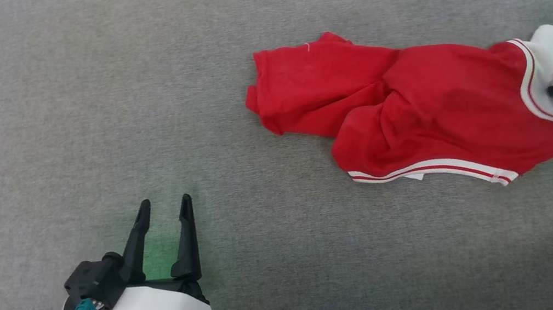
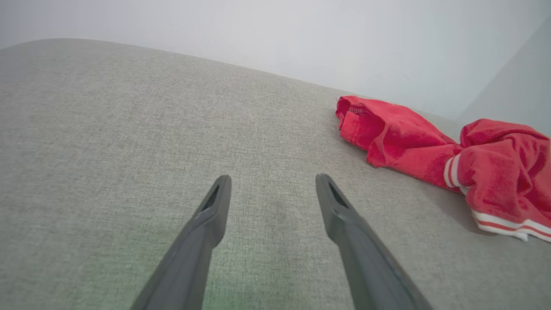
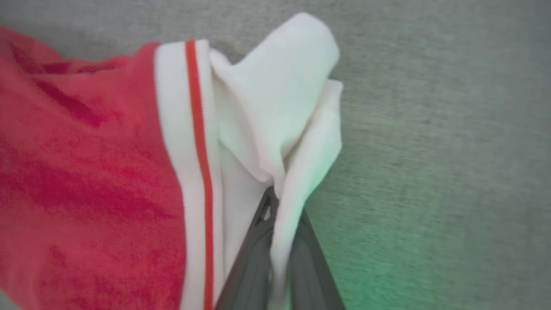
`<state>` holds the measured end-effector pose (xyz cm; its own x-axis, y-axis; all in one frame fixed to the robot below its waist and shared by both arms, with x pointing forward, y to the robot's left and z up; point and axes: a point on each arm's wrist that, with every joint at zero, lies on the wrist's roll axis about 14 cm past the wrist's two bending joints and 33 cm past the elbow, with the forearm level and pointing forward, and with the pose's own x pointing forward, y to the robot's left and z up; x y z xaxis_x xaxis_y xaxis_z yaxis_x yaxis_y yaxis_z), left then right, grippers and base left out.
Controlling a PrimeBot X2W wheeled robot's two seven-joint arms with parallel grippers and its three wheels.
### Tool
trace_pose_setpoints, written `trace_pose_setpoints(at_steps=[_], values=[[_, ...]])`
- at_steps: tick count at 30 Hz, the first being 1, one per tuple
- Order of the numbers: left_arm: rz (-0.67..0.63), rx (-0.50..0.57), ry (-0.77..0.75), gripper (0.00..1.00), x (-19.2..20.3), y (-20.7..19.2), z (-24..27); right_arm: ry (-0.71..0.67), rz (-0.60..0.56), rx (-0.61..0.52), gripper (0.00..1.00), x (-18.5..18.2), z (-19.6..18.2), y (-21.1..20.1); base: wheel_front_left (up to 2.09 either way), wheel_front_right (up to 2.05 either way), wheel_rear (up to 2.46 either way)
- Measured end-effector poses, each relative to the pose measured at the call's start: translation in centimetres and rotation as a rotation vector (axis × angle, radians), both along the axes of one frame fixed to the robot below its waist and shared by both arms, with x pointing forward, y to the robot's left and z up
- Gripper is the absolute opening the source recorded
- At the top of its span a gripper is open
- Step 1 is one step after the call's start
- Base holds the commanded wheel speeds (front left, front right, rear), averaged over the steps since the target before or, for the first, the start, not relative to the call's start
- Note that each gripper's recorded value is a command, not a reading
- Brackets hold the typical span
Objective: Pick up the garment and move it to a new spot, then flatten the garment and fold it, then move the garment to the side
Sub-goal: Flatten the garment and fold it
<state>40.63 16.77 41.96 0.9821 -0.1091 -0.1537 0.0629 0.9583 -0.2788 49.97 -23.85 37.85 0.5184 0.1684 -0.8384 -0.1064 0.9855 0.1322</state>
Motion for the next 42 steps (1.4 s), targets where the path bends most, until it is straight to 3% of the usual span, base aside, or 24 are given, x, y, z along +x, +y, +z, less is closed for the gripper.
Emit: trace_pose_setpoints(at_steps=[5, 12, 20, 22, 23, 26, 34, 37, 42], values=[[-0.023, 0.003, -0.018, 1.00, 0.6, -0.5, 0.4, -0.106, -0.140, -0.072, 0.00, -0.8, 1.9, -7.0, 0.00, 0.00, 0.00], [-0.054, 0.003, -0.025, 1.00, 1.2, -1.2, 0.4, -0.154, -0.352, -0.126, 0.00, -4.0, 2.8, -15.1, 0.00, 0.00, 0.00], [-0.099, 0.007, -0.009, 1.00, 1.7, -2.3, -0.4, -0.185, -0.432, -0.133, 0.00, -5.2, 2.0, -16.8, 0.00, 0.00, 0.00], [-0.129, 0.007, -0.013, 1.00, 1.9, -3.0, -0.3, -0.226, -0.440, -0.125, 0.77, -4.9, 2.2, -16.5, 0.00, 0.00, 0.00], [-0.152, 0.016, -0.020, 1.00, 2.1, -3.3, -0.2, -0.253, -0.442, -0.131, 1.00, -4.7, 2.5, -16.6, 0.00, 0.00, 0.00], [-0.240, 0.040, -0.054, 1.00, 2.8, -4.8, 0.8, -0.342, -0.445, -0.163, 1.00, -4.2, 3.9, -17.4, 0.00, 0.00, 0.00], [-0.625, 0.128, -0.165, 1.00, 5.3, -11.7, 6.1, -0.610, -0.443, -0.202, 1.00, -4.0, 8.1, -17.9, 0.00, 0.00, 0.00], [-0.779, 0.153, -0.074, 1.00, 5.3, -15.0, 6.0, -0.675, -0.437, -0.163, 1.00, -4.5, 8.5, -16.4, 0.00, 0.00, 0.00], [-0.959, 0.083, 0.310, 1.00, 3.6, -18.9, 2.7, -0.736, -0.453, -0.122, 1.00, -6.6, 9.1, -15.1, 0.00, 0.00, 0.00]])
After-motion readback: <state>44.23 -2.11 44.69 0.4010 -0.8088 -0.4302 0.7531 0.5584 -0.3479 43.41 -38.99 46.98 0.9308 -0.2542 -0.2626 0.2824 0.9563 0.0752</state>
